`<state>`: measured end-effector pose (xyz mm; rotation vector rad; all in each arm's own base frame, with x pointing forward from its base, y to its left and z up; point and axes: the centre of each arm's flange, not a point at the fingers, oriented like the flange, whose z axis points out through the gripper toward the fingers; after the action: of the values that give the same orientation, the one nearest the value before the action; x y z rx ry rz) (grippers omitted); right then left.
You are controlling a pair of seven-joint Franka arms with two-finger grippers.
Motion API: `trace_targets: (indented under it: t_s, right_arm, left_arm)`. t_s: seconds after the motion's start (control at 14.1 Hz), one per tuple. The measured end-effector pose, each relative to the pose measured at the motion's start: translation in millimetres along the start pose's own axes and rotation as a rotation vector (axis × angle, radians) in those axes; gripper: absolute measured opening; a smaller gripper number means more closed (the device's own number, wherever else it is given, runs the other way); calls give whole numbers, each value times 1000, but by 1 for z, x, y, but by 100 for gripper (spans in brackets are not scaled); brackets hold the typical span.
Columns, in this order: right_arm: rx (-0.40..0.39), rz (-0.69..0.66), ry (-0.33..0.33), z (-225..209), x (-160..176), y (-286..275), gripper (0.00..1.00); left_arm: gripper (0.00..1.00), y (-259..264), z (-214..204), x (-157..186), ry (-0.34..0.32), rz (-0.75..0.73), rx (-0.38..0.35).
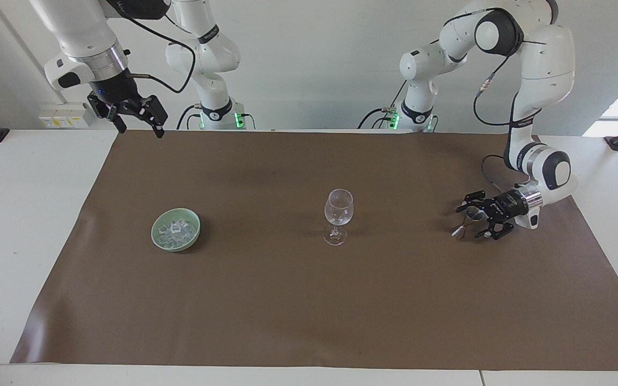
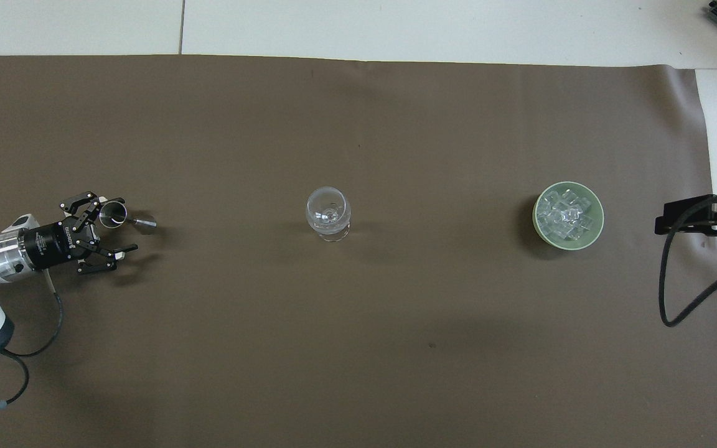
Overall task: Pour wine and add ice with both arms
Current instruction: 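Close the left gripper around the silver jigger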
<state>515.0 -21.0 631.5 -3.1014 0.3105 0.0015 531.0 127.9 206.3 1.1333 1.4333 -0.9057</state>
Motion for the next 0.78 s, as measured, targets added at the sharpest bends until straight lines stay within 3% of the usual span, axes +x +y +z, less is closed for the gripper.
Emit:
trace_targets:
  t_s: [0.28,0.43,0.5,0.64,0.71,0.78]
  right_arm:
    - [0,0,0,0,0,0,100]
    - [0,0,0,0,0,0,100]
    - [0,0,0,0,0,0,100]
    - [0,0,0,0,0,0,100]
    - [0,0,0,0,0,0,100]
    - [0,0,0,0,0,0,100]
  left_arm:
    - [87,0,1,0,-10,-4,-15]
    - [70,0,1,0,-15,-6,-23]
    - [70,0,1,1,-16,-6,-24]
    - [57,0,1,1,-16,-7,-25]
    - [57,0,1,1,-16,-7,-25]
    - [46,0,1,1,-16,-7,-26]
